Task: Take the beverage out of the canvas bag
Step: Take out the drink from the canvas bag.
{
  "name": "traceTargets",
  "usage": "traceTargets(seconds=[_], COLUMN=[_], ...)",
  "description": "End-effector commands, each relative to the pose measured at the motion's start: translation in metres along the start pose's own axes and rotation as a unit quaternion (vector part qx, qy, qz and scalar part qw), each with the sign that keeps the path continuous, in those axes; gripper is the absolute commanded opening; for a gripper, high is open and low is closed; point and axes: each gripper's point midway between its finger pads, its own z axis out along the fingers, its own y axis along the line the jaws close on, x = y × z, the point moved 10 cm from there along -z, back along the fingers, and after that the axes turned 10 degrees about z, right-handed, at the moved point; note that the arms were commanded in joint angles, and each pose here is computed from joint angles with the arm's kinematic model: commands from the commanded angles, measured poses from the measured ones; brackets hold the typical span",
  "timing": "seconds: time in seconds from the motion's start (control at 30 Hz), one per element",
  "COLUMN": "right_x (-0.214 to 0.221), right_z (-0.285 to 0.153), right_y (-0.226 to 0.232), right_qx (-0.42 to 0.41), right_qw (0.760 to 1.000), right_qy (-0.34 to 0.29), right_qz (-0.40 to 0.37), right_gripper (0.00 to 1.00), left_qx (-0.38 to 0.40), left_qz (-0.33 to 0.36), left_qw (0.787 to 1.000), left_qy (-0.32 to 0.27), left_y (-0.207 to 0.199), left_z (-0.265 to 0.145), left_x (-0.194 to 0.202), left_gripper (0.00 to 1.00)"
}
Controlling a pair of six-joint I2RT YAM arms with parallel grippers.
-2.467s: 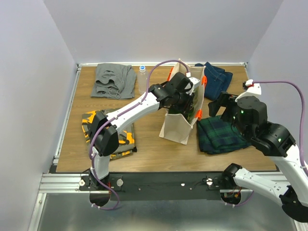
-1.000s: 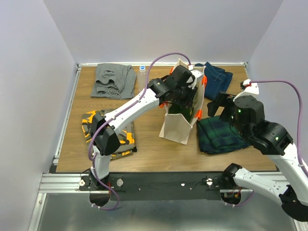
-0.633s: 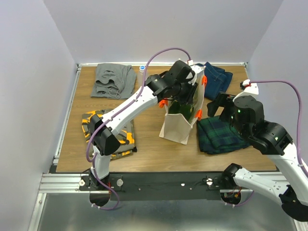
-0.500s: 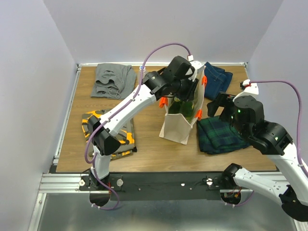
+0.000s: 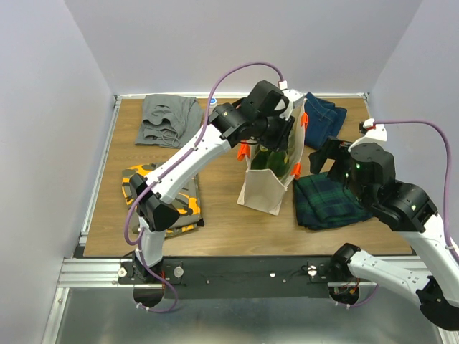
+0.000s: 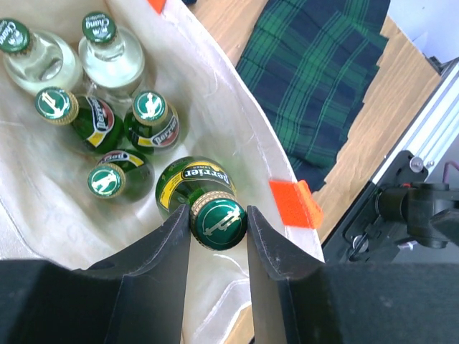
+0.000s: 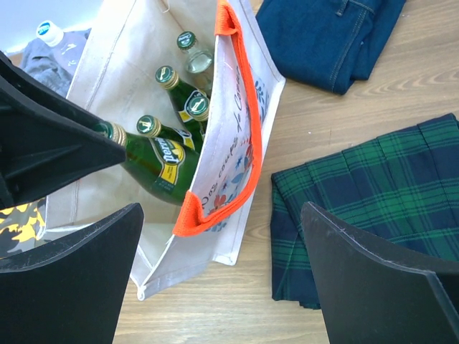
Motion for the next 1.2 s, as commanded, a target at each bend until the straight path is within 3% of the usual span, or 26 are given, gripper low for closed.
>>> traceTargets(seconds=[0.0,1.17], right_x=[-0.003,0.002], right_z=[-0.002,0.001], right_y=[0.002,0.000], right_qx=[-0.005,-0.003], right_qw=[1.000,1.000], right_qy=[-0.012,-0.011], right_qz=[0.014,0.018], right_gripper=[1.00,1.00], left_qx=[0.022,-0.017], left_qz=[0.022,0.054], left_qw=[0.995,0.973], left_qy=[-0.091,-0.224], left_y=[-0.012,-0.018], left_z=[-0.039,-0.120], left_x=[-0.030,-0.064], left_gripper=[0.00,0.00])
